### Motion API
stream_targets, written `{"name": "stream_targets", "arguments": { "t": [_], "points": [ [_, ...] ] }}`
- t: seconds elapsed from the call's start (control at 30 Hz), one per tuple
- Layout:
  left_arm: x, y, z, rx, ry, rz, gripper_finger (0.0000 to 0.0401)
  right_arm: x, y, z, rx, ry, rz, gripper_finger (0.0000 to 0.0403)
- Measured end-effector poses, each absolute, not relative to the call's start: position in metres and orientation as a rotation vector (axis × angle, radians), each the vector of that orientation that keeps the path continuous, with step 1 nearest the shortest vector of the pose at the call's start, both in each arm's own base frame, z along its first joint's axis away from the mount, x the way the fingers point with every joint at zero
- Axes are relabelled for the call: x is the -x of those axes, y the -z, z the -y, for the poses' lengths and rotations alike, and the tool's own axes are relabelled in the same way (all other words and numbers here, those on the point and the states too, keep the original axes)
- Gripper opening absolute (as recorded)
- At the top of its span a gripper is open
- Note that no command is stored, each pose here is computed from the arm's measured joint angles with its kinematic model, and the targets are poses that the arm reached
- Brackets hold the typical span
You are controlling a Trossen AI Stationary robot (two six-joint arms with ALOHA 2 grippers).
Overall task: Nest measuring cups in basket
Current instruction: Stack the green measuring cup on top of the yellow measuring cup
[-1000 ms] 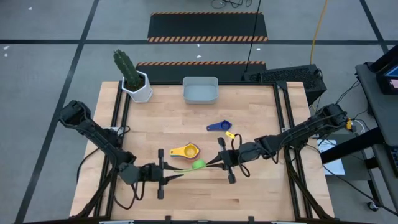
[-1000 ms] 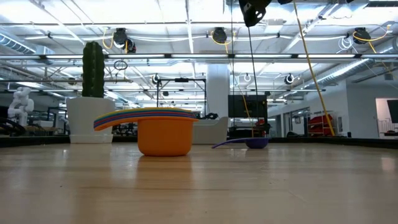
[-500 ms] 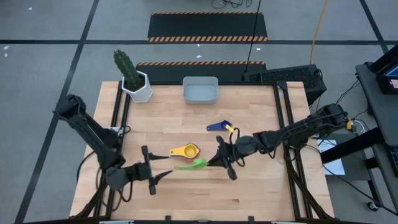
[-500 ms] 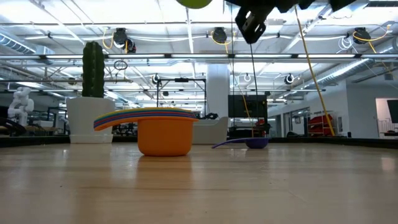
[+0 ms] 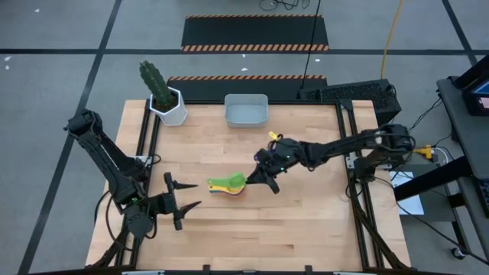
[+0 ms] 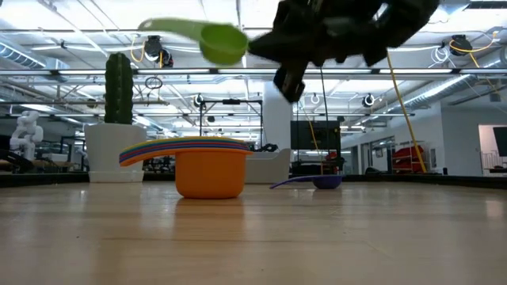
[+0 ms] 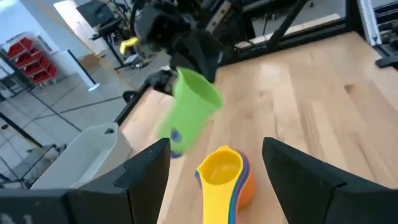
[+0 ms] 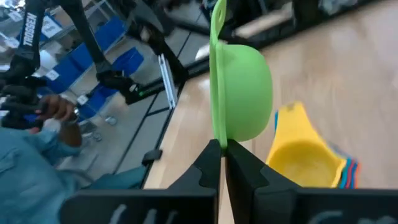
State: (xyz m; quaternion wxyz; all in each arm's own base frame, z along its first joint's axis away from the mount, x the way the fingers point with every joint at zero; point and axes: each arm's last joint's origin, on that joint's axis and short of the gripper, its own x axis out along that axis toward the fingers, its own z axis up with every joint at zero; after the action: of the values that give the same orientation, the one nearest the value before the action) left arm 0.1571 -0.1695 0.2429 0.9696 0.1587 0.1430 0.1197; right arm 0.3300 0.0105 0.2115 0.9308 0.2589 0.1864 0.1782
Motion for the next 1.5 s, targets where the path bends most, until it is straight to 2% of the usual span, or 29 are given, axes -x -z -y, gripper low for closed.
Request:
{"name": "stream_targets", "arguments": {
  "t": [0.23, 0.53, 1.17, 1.5],
  "points": [
    [-0.159, -0.24, 0.164, -0.366, -0.263, -0.316, 0.026, -0.349, -0.17, 0.001, -0.669, -0.483, -0.429, 0.0],
    [-0.16, -0.238, 0.162, -0.423, -0.265, -0.339, 0.026, -0.36, -0.139, 0.007, -0.761, -0.474, -0.467, 0.0],
    [-0.159, -0.236, 0.162, -0.409, -0.245, -0.357, 0.026, -0.361, -0.126, 0.02, -0.822, -0.441, -0.551, 0.0012],
    [-0.159, -0.236, 0.162, -0.408, -0.244, -0.357, 0.026, -0.361, -0.125, 0.026, -0.814, -0.384, -0.539, 0.0066]
  ]
}}
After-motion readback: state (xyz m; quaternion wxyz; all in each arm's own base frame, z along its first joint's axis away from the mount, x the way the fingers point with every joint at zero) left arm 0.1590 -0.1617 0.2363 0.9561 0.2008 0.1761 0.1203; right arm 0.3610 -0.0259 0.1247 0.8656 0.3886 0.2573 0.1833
